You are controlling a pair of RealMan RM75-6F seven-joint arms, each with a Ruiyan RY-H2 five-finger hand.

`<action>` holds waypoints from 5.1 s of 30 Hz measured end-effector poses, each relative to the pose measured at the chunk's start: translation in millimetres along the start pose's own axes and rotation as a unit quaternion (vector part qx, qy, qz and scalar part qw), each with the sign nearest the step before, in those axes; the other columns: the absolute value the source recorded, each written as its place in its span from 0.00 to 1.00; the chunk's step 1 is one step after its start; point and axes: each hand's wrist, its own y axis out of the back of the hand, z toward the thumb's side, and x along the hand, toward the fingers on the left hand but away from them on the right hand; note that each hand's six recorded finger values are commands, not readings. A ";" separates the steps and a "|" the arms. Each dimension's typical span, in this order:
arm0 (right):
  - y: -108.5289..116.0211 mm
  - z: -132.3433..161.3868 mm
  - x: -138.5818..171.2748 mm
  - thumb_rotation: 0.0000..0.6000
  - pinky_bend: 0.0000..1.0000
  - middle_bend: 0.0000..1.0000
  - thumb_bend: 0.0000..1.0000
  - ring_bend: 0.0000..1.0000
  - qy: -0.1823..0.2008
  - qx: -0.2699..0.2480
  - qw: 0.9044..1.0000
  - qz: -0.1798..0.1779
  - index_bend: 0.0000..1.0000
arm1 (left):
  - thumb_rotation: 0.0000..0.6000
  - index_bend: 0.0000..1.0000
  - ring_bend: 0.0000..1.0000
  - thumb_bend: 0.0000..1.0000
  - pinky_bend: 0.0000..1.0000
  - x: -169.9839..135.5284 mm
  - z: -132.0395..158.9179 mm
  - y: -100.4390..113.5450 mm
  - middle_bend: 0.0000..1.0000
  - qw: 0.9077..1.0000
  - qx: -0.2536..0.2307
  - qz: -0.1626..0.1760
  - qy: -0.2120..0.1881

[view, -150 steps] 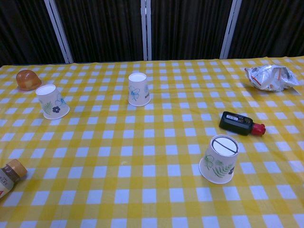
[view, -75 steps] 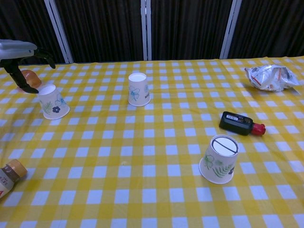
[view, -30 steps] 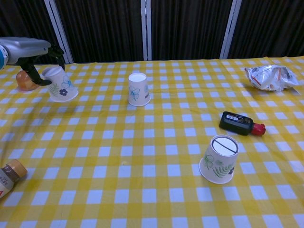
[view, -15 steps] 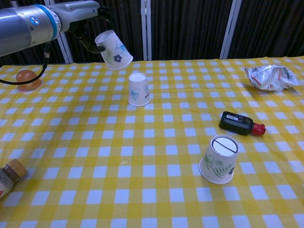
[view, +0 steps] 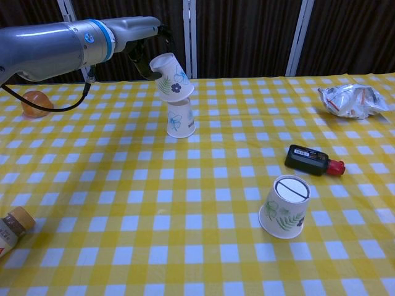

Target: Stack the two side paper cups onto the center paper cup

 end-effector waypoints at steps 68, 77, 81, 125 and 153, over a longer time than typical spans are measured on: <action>-78.8 183.1 -10.6 1.00 0.00 0.00 0.10 0.00 0.192 -0.010 0.966 0.171 0.22 | 1.00 0.00 0.00 0.15 0.00 -271.0 -163.4 -9.3 0.00 0.983 -0.081 0.101 0.131; -114.4 232.6 -8.5 1.00 0.00 0.00 0.11 0.00 0.211 -0.004 0.949 0.235 0.23 | 1.00 0.00 0.00 0.15 0.00 -271.2 -174.1 -9.5 0.00 0.980 -0.085 0.099 0.147; -128.7 245.7 -4.3 1.00 0.00 0.00 0.14 0.00 0.211 -0.014 0.944 0.253 0.27 | 1.00 0.00 0.00 0.14 0.00 -270.7 -176.8 -11.3 0.00 0.980 -0.087 0.094 0.152; -191.1 237.5 -14.3 1.00 0.00 0.00 0.27 0.00 0.171 -0.012 0.949 0.266 0.38 | 1.00 0.00 0.00 0.14 0.00 -272.1 -177.9 -5.9 0.00 0.979 -0.095 0.095 0.153; -116.9 337.1 -123.5 1.00 0.00 0.00 0.27 0.00 0.231 -0.074 0.963 0.116 0.40 | 1.00 0.00 0.00 0.14 0.00 -267.4 -182.3 -9.6 0.00 0.979 -0.091 0.088 0.160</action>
